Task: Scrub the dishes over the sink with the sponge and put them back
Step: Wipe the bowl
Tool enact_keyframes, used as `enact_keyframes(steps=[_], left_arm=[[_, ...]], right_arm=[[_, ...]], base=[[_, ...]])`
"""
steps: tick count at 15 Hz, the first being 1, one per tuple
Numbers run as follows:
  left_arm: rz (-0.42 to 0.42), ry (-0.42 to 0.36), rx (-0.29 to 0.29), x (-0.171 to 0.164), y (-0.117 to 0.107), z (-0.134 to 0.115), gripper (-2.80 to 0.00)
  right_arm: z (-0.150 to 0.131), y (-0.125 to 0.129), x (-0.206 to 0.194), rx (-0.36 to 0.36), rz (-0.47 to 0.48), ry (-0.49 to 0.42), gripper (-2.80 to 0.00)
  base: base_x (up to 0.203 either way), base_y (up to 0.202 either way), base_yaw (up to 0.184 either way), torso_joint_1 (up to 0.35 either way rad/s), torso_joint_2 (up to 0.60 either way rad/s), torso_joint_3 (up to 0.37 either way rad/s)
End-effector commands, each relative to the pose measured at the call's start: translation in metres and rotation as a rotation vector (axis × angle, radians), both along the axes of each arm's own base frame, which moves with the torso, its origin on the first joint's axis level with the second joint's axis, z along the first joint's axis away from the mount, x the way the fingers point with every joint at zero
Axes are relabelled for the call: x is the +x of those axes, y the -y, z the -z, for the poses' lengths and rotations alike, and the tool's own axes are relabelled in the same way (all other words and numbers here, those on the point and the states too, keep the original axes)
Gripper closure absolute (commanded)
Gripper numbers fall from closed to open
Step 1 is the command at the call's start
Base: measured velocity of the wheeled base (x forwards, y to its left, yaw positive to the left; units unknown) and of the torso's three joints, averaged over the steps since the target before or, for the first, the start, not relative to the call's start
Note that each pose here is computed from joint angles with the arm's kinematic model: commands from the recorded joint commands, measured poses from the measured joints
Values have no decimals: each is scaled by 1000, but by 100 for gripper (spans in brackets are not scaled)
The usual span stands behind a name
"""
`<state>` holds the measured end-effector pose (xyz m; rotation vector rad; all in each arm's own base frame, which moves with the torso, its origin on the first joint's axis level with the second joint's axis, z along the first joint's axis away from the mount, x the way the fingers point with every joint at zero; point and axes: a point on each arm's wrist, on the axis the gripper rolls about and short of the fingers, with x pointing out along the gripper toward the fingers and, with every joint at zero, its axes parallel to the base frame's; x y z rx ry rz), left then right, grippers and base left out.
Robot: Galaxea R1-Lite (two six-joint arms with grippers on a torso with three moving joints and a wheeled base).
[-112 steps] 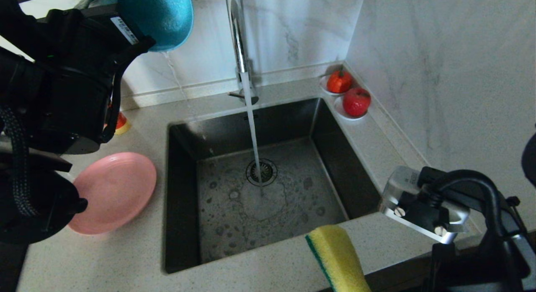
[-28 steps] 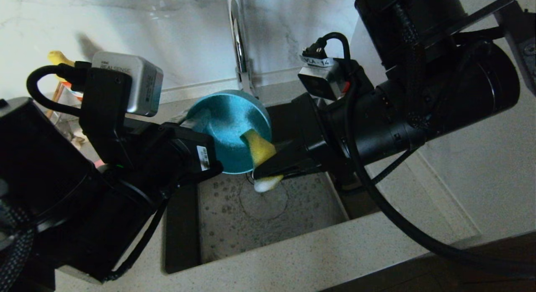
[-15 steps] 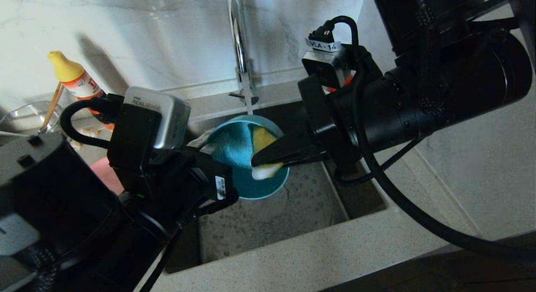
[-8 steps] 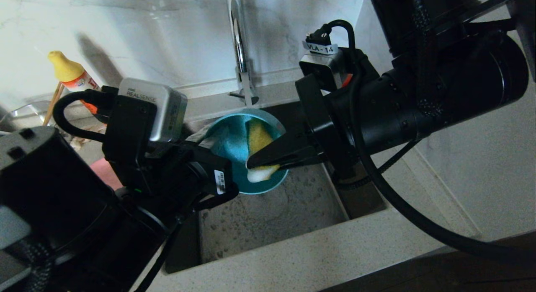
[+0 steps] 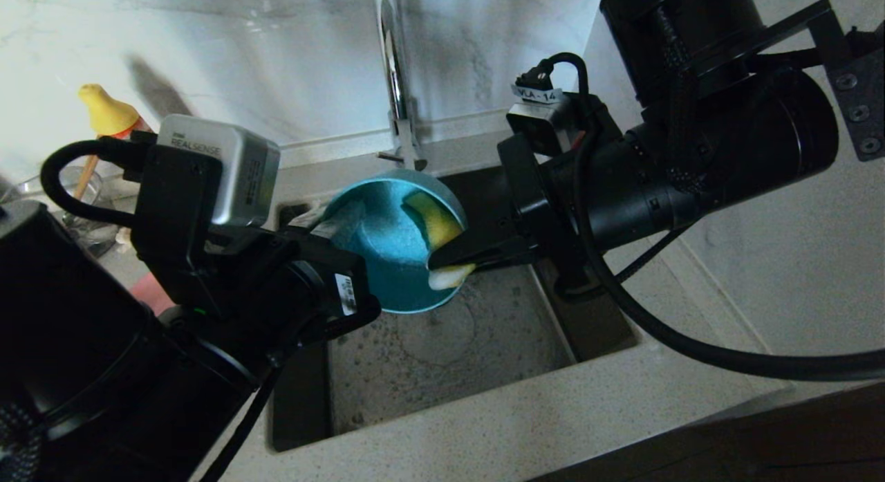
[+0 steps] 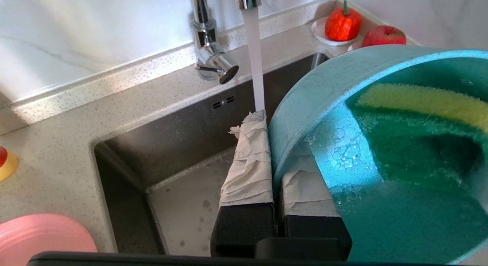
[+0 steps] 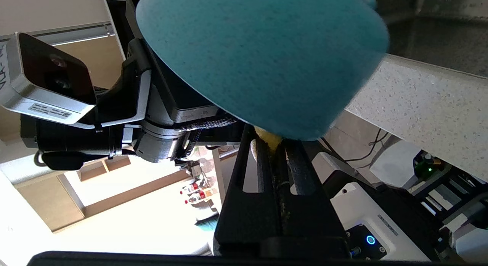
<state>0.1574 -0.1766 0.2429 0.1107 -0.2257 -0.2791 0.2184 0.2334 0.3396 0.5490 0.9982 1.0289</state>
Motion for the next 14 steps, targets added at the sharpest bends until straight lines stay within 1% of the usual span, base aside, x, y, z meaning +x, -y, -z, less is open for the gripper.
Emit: enact_keyframes(steps=[1,5,9,12,14], left_arm=[[-5,6,-7,-1,-1,-1,0],[9,-20,32,-2,-1,11,0],[26,-20,39,-1,-1,12,0],[27,-14,30,0,1,9,0],[25,-9,24,1,2,7,0]], right_arm=[[-4,4,-3,10,3,4,0],[-11,7,-6,31,0,38,0],[-16,8,-5,64,4,71,0],[-15,7,-5,63,-4,65,0],[-16,3,-10,63,-26,63,0]], base=[[0,0,0,0,0,0],[0,0,0,0,0,0],[0,0,0,0,0,0],[0,0,0,0,0,0],[0,0,0,0,0,0]])
